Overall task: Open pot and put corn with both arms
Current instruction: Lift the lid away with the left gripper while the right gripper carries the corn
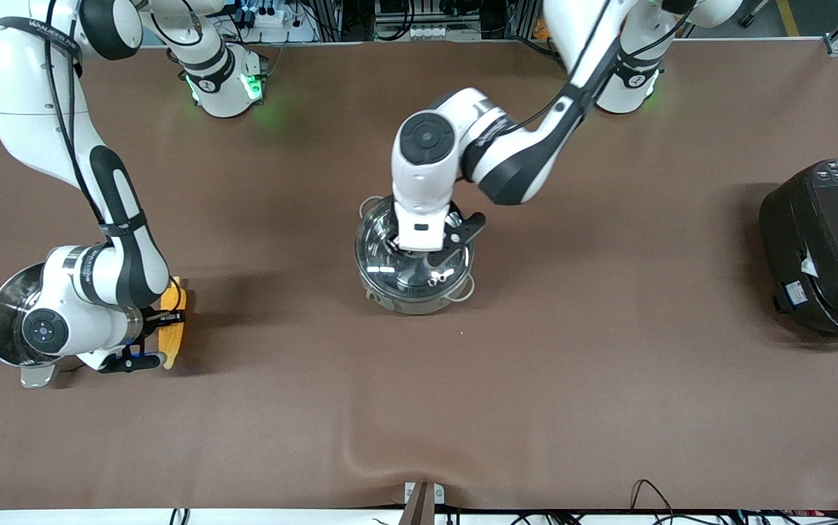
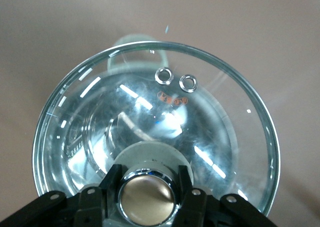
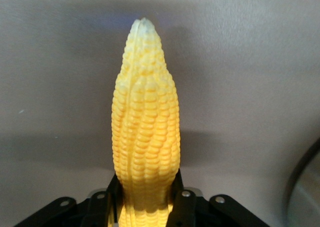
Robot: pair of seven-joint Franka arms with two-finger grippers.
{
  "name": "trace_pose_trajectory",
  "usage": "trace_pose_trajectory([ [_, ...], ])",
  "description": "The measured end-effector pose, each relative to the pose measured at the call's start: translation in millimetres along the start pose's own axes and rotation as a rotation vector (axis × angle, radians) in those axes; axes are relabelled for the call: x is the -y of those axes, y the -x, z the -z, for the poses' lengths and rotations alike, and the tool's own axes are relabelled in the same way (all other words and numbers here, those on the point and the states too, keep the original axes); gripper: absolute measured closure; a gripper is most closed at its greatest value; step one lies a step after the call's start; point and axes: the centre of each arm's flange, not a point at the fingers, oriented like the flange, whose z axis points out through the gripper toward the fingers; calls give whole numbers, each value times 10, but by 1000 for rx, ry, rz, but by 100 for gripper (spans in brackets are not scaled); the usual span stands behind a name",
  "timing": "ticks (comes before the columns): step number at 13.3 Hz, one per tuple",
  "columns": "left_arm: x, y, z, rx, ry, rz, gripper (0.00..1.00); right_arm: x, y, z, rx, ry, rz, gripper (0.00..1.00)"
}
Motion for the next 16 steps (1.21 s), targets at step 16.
trace_pose_trajectory([
  [16, 2956, -4239, -678, 83, -74, -514, 49, 3550, 797, 2042, -131, 140, 1012, 64],
])
